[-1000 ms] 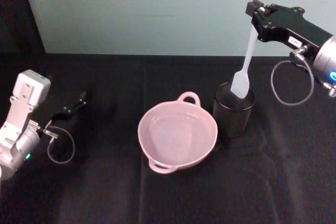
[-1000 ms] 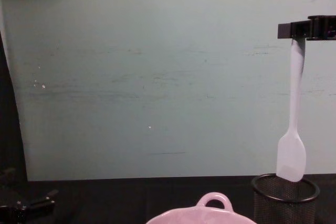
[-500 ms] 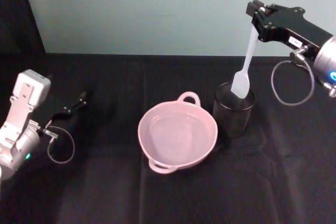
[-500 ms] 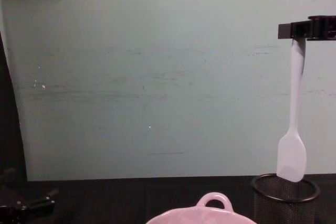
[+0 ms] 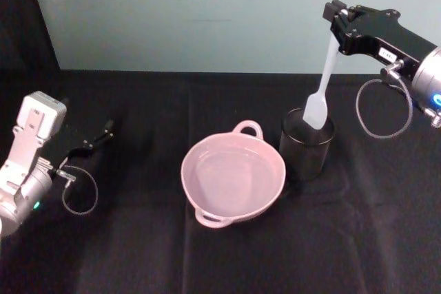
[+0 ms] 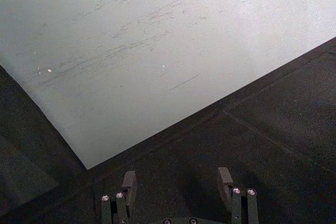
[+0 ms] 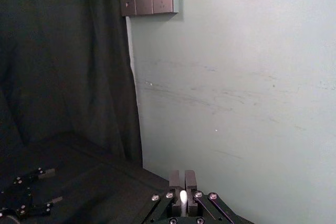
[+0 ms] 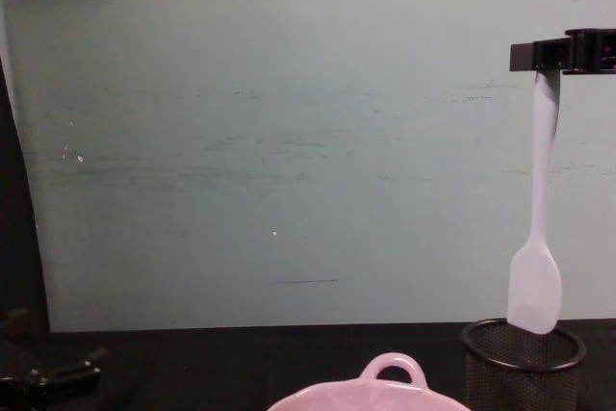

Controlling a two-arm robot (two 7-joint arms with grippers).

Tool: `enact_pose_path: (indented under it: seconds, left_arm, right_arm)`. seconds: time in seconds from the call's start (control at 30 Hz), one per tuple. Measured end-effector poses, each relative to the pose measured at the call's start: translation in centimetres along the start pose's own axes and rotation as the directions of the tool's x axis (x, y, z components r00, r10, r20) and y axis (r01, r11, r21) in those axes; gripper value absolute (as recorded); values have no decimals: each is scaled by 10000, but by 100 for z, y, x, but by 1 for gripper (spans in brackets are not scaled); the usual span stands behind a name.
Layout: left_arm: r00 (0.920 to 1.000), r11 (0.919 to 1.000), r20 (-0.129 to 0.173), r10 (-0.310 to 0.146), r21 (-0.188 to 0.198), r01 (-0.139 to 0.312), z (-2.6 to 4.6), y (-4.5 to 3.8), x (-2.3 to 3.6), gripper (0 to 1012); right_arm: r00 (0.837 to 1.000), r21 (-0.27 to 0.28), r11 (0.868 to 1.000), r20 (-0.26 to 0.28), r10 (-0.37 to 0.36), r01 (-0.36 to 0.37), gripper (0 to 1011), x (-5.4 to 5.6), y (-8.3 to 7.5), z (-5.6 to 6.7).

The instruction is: Use the one hand to pick up the spoon and stir the clear water in the bowl.

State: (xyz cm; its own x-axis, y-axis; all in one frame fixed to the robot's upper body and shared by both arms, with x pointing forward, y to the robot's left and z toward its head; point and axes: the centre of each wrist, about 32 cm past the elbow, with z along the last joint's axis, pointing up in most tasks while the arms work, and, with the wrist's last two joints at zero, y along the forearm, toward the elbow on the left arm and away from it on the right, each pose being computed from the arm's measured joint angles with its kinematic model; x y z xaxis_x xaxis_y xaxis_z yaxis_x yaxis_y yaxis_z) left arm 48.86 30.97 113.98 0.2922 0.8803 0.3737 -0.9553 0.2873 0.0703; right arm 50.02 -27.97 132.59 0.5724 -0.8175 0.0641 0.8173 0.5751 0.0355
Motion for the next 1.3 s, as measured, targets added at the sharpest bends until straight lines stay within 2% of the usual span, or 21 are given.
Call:
enact_pose_path:
  seconds: [0.87,1.0,1.17,1.3]
  left_arm:
    - [10000,10000,0,0,0,0,0,0,0,1011]
    - [10000,10000,0,-1,0,1,0,0,0,1011]
    - [10000,10000,0,0,0,0,0,0,0,1011]
    - [10000,10000,0,0,0,0,0,0,0,1010]
  right_arm:
    - [10000,35,10000,18,25,-25,64,-12,2,8]
    - [9995,130,9995,79,292,-293,65,-86,37,29]
    - [9934,299,9930,35,1144,-1144,65,-280,190,40]
    - [9853,309,9849,-46,1708,-1705,65,-425,322,-13]
